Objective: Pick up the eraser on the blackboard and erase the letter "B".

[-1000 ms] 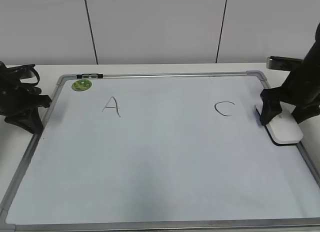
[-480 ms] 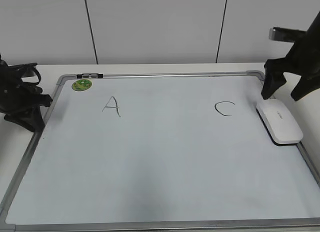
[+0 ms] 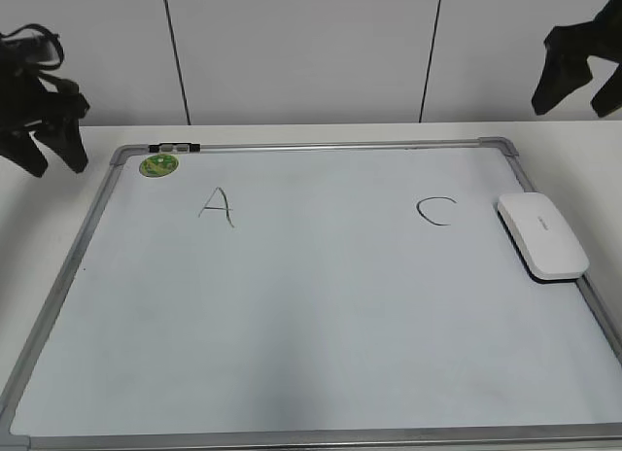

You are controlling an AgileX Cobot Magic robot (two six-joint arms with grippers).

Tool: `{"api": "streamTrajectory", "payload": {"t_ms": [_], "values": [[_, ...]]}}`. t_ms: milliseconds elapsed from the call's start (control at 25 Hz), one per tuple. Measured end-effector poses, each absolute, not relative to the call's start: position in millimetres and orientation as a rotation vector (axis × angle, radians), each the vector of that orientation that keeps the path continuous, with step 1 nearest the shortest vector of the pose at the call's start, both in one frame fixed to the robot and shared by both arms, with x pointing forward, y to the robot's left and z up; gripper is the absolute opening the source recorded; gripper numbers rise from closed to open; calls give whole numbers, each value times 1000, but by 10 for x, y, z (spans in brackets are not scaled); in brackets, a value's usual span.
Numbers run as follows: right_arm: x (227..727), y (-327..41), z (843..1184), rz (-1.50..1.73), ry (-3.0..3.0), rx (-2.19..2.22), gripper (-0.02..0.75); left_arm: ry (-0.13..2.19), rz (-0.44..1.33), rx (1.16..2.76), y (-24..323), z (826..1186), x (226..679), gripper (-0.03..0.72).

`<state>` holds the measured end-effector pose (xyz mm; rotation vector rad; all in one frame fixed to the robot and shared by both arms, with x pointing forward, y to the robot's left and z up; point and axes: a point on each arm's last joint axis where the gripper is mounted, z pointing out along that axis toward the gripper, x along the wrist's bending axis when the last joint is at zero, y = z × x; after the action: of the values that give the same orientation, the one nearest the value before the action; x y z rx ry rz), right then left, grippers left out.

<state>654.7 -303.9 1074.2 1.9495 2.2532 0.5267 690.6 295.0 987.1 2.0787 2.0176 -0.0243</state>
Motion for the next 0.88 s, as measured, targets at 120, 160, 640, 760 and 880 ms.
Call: {"api": "streamTrajectory", "payload": {"t_ms": [120,160,640,760,880], "values": [[6443,-3029,10962,571,2225,1915,605,2014,32,2020,2928,10173,6869,432],[6426,-3026,10996,581,2218,1912,602,2004,47,2015,2919,10269,6836,432],[5297,-2961,12111,785,2020,1735,587,1704,375,1879,2643,11941,5899,433],[4870,-2938,12173,803,1999,1721,582,1569,442,1854,2483,12359,5444,433],[4390,-2916,12171,816,1976,1694,577,1465,469,1845,2389,12597,4979,433]]}}
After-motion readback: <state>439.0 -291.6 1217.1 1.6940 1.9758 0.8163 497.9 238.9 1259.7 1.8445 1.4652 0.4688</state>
